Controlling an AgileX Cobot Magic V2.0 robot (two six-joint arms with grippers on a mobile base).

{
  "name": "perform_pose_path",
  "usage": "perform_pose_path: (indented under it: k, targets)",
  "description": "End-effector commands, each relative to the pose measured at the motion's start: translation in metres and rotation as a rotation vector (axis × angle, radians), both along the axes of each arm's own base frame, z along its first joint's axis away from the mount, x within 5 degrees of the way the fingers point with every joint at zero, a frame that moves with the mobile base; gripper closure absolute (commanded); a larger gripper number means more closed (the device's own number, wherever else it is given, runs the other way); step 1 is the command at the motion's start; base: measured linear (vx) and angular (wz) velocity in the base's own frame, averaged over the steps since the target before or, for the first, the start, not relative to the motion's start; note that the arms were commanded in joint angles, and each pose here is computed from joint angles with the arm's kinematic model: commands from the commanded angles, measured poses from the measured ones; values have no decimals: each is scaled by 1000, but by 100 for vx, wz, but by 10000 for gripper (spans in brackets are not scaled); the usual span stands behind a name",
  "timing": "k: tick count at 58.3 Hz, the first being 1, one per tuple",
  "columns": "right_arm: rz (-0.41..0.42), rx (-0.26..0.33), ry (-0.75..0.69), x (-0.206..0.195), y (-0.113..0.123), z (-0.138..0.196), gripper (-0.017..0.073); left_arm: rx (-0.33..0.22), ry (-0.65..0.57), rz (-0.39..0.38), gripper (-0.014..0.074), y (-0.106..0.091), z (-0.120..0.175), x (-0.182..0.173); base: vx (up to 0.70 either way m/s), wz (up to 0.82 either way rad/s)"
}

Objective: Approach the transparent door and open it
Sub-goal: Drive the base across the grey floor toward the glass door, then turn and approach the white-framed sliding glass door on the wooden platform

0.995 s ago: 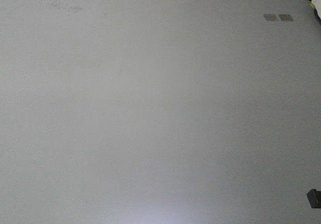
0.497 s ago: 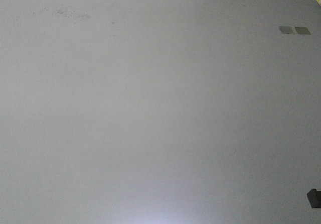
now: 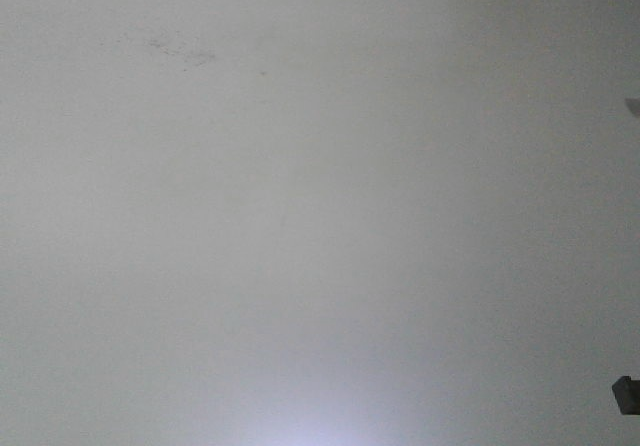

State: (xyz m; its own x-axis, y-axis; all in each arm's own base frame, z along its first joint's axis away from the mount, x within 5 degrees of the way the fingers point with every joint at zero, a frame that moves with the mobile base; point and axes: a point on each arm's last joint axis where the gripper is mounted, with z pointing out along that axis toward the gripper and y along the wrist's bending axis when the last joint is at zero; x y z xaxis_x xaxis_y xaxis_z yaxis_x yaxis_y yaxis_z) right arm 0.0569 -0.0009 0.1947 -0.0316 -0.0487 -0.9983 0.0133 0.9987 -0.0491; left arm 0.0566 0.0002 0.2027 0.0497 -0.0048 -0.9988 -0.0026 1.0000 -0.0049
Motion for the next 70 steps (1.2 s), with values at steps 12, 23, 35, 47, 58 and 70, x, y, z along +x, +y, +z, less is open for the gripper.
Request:
perform_pose_path:
  k: [12,23,35,47,58,70]
  targets:
    - [-4,-8,-80,0,0,3,566,-10,-64,-5,599,0,-2,0,59,28]
    - [-4,-8,-80,0,0,3,566,-10,-64,-5,599,0,-2,0,61,33]
    - [-4,-8,-80,0,0,3,566,-10,-64,-5,599,0,-2,0,64,39]
    - [-4,-8,-80,0,0,3,566,-10,-64,-5,599,0,-2,0,65,47]
    - [-4,-8,-80,0,0,3,566,-10,-64,-5,599,0,-2,0,65,59]
    - [-4,-8,-80,0,0,3,566,-10,-64,-5,599,0,-2,0,67,68]
